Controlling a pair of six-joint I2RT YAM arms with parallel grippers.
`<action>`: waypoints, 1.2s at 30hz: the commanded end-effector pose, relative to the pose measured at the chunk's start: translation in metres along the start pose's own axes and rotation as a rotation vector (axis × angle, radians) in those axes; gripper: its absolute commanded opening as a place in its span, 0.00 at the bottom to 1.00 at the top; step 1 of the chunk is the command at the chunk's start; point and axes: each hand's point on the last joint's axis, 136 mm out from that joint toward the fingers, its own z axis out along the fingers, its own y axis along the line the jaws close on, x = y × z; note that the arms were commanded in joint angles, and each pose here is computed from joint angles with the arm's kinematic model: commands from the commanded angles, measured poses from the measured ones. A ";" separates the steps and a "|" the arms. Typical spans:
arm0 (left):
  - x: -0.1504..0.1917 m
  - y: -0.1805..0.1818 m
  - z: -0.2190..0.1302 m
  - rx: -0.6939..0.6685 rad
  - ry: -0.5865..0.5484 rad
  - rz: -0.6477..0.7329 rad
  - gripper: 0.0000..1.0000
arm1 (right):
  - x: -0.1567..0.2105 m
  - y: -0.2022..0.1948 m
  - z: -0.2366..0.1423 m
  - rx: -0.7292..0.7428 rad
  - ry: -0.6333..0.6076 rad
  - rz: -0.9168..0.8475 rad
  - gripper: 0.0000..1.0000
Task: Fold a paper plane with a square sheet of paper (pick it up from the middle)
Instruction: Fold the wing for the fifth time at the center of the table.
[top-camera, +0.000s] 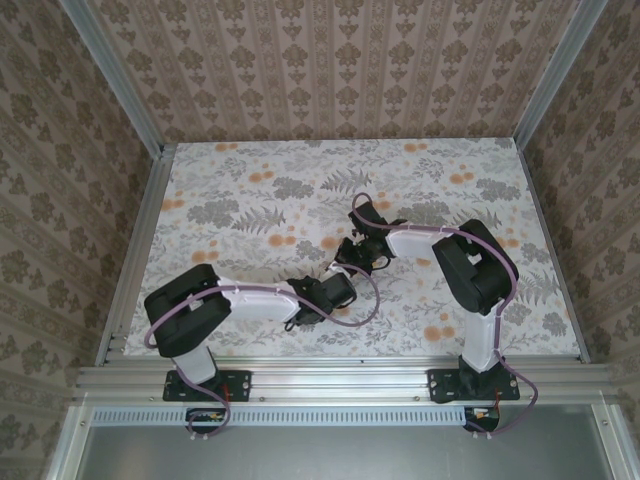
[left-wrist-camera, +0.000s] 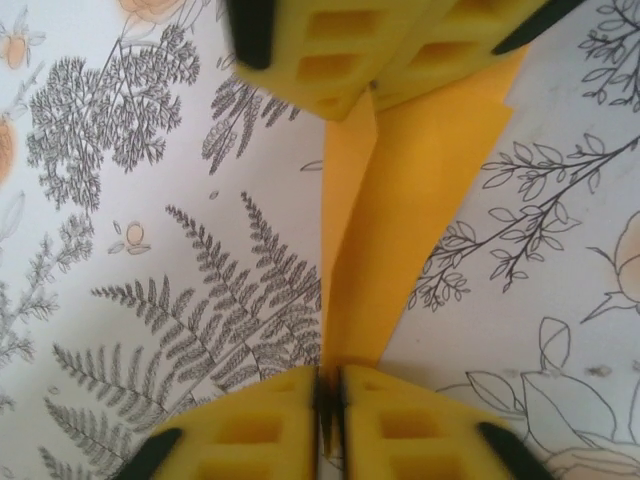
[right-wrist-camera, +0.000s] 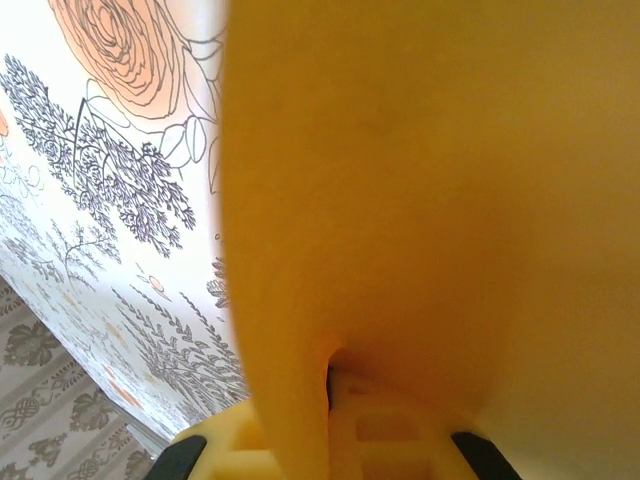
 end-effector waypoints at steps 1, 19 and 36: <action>0.011 -0.004 -0.013 0.120 0.023 -0.070 0.31 | -0.004 -0.020 -0.003 0.042 -0.029 -0.009 0.03; -0.016 0.018 -0.025 0.674 -0.022 -0.675 0.49 | 0.013 0.022 -0.007 -0.272 0.014 -0.448 0.00; -0.026 0.022 -0.009 0.825 -0.002 -0.834 0.31 | 0.013 0.004 0.005 -0.318 0.089 -0.523 0.01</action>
